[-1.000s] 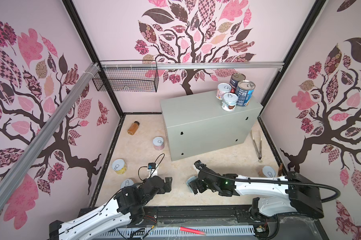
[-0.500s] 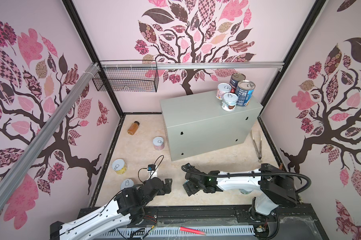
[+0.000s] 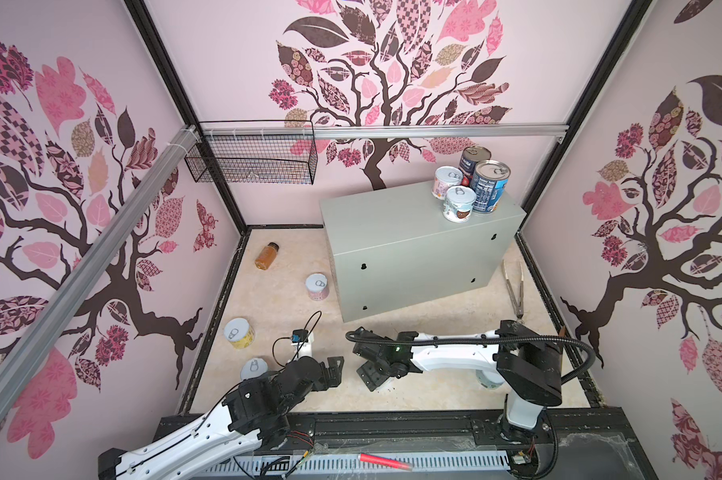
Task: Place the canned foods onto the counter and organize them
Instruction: 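Lift the pale blue-green can and draw it toward the robot with the right gripper, then carry the pale blue-green can up over the cabinet top with the right gripper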
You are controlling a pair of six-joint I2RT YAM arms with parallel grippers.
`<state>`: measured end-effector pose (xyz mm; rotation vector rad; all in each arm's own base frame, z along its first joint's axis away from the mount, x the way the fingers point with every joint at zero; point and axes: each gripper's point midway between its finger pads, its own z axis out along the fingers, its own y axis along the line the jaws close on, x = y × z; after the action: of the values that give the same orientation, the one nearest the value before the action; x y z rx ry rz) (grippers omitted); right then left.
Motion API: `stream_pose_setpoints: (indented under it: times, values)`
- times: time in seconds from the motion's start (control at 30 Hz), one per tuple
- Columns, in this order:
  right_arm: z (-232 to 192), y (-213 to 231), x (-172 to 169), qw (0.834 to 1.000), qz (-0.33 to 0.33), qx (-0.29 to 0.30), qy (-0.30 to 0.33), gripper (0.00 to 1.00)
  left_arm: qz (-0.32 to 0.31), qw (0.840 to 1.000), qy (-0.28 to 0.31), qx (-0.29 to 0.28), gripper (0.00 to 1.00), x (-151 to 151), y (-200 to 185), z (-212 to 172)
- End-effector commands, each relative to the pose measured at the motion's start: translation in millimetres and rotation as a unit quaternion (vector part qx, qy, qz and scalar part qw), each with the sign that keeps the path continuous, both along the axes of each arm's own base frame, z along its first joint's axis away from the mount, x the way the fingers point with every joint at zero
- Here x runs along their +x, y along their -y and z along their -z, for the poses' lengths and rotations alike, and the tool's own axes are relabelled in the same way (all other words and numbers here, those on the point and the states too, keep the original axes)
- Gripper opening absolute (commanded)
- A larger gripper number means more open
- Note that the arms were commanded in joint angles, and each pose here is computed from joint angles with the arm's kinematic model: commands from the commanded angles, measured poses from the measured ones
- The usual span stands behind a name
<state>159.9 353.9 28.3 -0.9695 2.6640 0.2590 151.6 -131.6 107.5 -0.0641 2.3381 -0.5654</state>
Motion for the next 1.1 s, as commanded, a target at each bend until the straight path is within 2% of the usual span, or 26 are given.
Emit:
stream_pose_setpoints:
  times: [0.0,0.23,0.37,0.47,0.63,0.87,1.07]
  values:
    - [15,19,-10,0.998,-0.014,-0.062,-0.028,0.85,0.002,1.000,-0.006,0.006,0.98,-2,-2,8]
    - [7,17,-4,0.997,-0.020,-0.077,-0.021,0.67,0.003,1.000,-0.004,0.007,0.98,-2,-1,7]
    - [-2,16,3,0.998,-0.012,-0.068,-0.008,0.62,0.004,1.000,-0.003,0.002,0.98,-2,0,3]
    - [-17,14,13,0.999,0.001,-0.041,0.008,0.59,0.006,1.000,0.000,-0.001,0.98,-1,1,-2]
    - [-65,15,37,0.997,0.033,0.045,0.055,0.55,0.013,1.000,0.009,0.000,0.98,0,4,-18]
    - [-146,28,55,0.976,0.049,0.134,0.166,0.47,0.021,0.999,0.031,0.010,0.98,6,7,-45]
    - [-225,52,64,0.939,0.077,0.209,0.263,0.39,0.026,0.998,0.061,0.018,0.98,12,8,-80]
